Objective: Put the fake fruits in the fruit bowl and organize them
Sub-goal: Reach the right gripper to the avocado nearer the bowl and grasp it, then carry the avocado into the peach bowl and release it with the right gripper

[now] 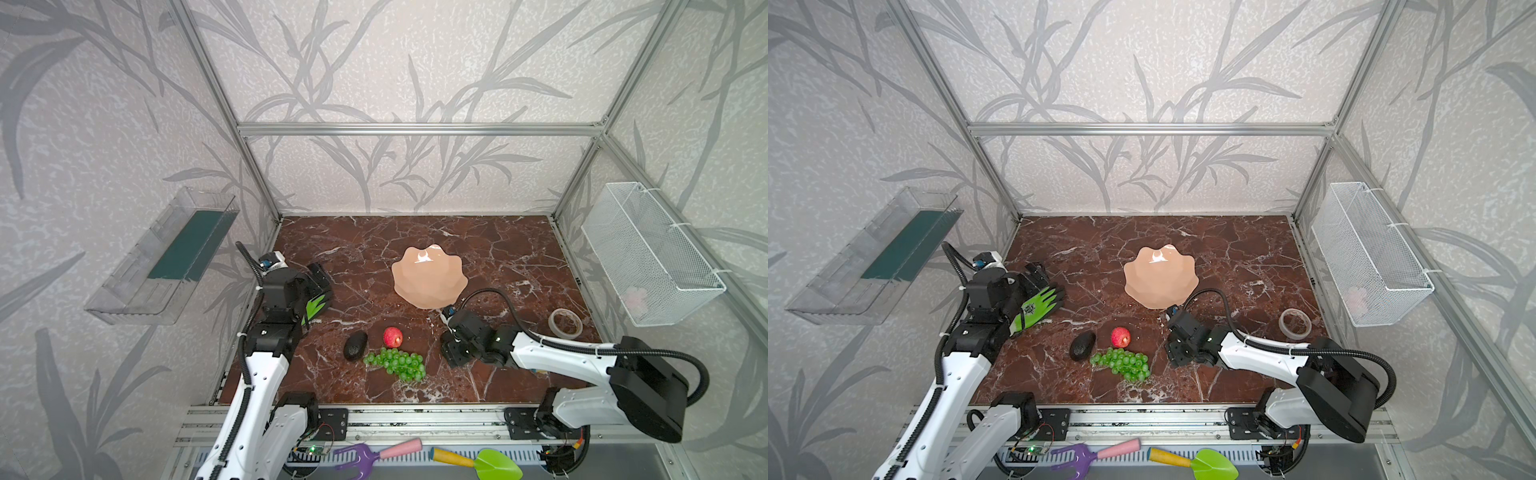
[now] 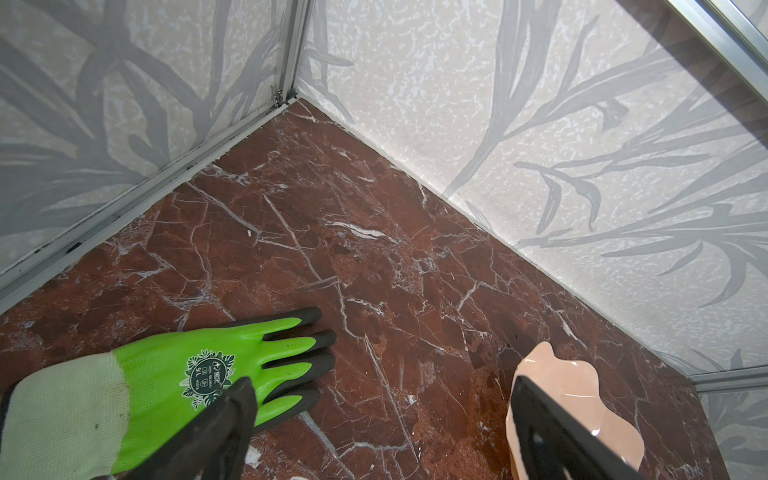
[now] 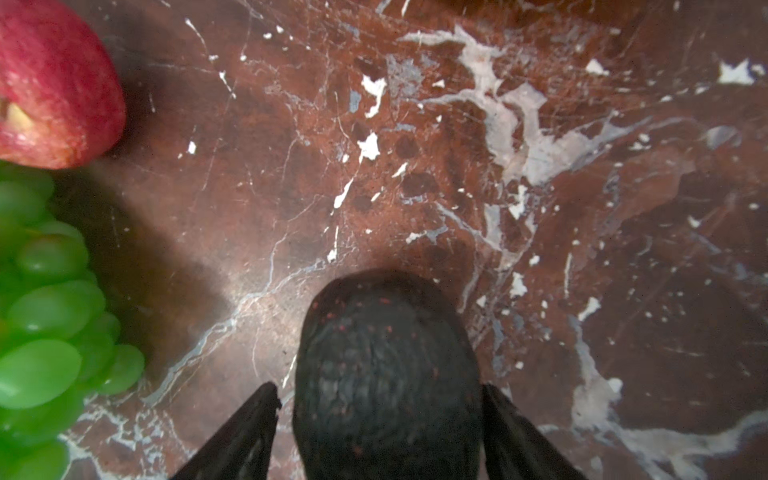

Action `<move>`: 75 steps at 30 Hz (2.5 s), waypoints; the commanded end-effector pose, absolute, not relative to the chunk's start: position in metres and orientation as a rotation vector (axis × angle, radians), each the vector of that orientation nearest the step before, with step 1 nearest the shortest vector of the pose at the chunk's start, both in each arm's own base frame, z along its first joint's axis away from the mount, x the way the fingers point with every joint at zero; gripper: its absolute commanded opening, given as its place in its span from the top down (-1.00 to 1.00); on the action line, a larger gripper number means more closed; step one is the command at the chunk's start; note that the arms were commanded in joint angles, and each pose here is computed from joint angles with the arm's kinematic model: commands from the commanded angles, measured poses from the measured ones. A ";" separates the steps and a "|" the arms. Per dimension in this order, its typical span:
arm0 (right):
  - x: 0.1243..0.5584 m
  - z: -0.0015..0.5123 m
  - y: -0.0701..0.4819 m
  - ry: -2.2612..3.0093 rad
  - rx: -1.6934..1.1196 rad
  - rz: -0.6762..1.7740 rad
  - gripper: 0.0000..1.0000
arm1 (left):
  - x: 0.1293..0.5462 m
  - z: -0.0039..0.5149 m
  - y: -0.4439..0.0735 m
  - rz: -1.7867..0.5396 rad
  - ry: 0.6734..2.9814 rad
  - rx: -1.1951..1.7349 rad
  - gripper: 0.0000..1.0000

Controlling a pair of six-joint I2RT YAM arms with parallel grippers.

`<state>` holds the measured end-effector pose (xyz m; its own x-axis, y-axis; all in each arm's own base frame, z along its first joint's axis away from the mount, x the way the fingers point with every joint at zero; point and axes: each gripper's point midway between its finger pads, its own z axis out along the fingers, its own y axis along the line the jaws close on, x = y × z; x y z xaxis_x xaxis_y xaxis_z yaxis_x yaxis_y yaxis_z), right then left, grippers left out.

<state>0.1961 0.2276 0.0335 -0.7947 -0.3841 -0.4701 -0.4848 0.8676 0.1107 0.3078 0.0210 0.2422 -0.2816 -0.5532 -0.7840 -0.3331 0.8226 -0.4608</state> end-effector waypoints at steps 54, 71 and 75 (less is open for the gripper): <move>0.422 0.049 0.306 2.445 -0.556 0.257 -0.02 | 0.265 0.182 -0.003 -0.338 2.190 -0.705 -0.88; 0.418 0.130 0.298 2.292 -0.457 0.383 -0.73 | 0.238 0.153 -0.043 -0.520 2.422 -0.568 -0.80; 0.403 0.170 0.283 2.207 -0.411 0.405 -0.81 | 0.230 0.151 -0.063 -0.530 2.476 -0.479 -0.79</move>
